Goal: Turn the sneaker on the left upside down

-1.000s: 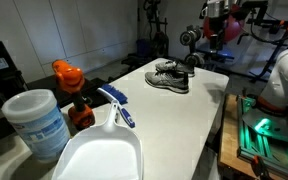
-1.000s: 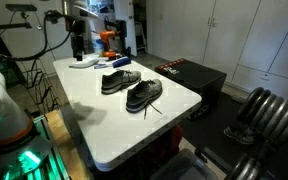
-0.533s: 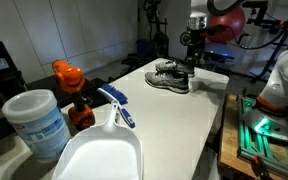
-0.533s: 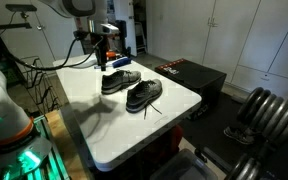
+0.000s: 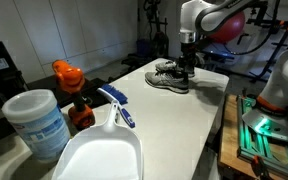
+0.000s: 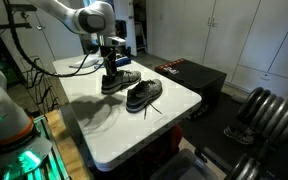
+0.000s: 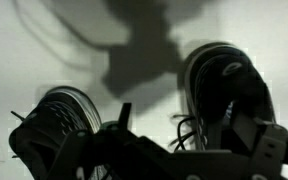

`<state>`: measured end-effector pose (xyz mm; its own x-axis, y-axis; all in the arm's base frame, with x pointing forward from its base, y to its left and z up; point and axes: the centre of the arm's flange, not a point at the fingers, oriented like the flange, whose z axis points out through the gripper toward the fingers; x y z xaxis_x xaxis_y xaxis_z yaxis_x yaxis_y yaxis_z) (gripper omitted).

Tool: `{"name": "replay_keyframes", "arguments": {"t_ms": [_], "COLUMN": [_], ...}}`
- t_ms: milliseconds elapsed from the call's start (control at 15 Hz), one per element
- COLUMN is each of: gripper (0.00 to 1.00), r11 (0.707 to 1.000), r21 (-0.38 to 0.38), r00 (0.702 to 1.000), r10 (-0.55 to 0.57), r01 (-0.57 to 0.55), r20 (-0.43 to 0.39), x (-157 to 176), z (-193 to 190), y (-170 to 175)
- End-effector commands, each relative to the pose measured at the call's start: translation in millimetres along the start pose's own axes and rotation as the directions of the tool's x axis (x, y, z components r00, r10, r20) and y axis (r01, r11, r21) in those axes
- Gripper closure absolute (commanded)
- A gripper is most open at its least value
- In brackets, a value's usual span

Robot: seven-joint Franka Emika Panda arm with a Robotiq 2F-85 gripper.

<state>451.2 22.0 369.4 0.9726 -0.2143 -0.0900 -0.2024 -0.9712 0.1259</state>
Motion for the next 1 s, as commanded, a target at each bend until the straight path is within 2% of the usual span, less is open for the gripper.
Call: {"name": "replay_keyframes", "arguments": {"t_ms": [0,267,400,733,933], "gripper": [0.00,0.00,0.26,0.65,0.87], "r11": [1.000,0.999,0.999,0.995,0.976], "r21": [0.011,-0.010,-0.025,-0.089,-0.207], "r00": [1.000,0.999,0.998,0.994,0.988], "r10": [0.020,0.034,0.039,0.049,0.096], "r01": [-0.020,-0.034,-0.038,-0.040,-0.070], "r20": [-0.020,0.031,0.050,0.095,0.117], "x": [23,36,40,44,41], "z": [19,33,38,42,34], "y": [-14,-23,-28,-37,-39]}}
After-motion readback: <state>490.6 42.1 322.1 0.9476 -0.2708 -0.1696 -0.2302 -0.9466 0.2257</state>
